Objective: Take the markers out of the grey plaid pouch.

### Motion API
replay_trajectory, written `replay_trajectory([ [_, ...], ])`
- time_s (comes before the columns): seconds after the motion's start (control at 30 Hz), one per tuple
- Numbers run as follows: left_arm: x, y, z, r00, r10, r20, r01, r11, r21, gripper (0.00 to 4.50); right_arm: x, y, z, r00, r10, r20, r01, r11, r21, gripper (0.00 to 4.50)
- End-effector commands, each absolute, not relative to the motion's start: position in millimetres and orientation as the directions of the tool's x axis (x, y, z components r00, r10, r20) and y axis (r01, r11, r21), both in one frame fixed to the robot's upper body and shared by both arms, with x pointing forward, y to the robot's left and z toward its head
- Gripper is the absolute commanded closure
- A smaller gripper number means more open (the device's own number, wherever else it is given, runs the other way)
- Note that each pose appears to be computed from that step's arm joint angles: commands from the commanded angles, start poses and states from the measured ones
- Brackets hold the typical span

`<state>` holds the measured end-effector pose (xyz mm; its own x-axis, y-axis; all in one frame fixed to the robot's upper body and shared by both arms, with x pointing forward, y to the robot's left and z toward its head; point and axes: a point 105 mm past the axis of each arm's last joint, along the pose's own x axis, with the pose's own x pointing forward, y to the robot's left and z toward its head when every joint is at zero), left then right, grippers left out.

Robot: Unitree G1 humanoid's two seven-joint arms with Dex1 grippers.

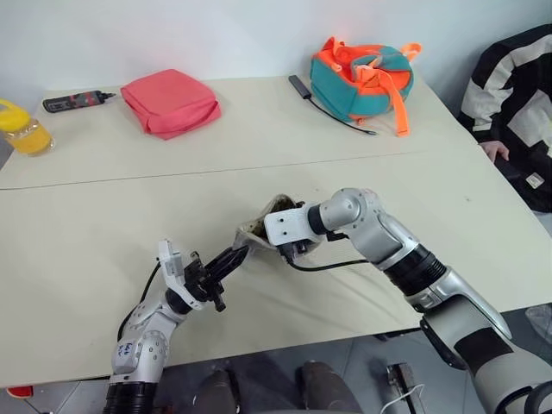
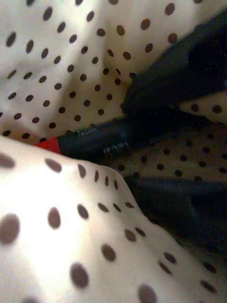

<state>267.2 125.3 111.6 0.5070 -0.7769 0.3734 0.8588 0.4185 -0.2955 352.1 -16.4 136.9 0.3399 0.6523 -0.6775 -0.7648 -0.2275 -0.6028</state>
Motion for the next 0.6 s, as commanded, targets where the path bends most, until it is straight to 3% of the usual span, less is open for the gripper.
replay_trajectory([
  [0.03, 263, 123, 115, 0.482, -0.785, 0.390, 0.874, 0.399, -0.276, 4.50, 349, -26, 125, 0.317, 0.637, -0.703, -0.803, -0.214, -0.556, 3.84],
  [0.27, 268, 135, 120, 0.500, -0.778, 0.380, 0.866, 0.440, -0.238, 4.50, 335, -37, 171, 0.287, 0.729, -0.621, -0.819, -0.149, -0.554, 3.92],
  [0.43, 269, 141, 121, 0.487, -0.779, 0.395, 0.870, 0.392, -0.300, 4.50, 314, -49, 209, 0.222, 0.774, -0.593, -0.855, -0.138, -0.501, 3.92],
  [0.6, 270, 138, 122, 0.464, -0.794, 0.393, 0.881, 0.366, -0.300, 4.50, 312, -48, 216, 0.215, 0.792, -0.572, -0.864, -0.119, -0.489, 3.92],
])
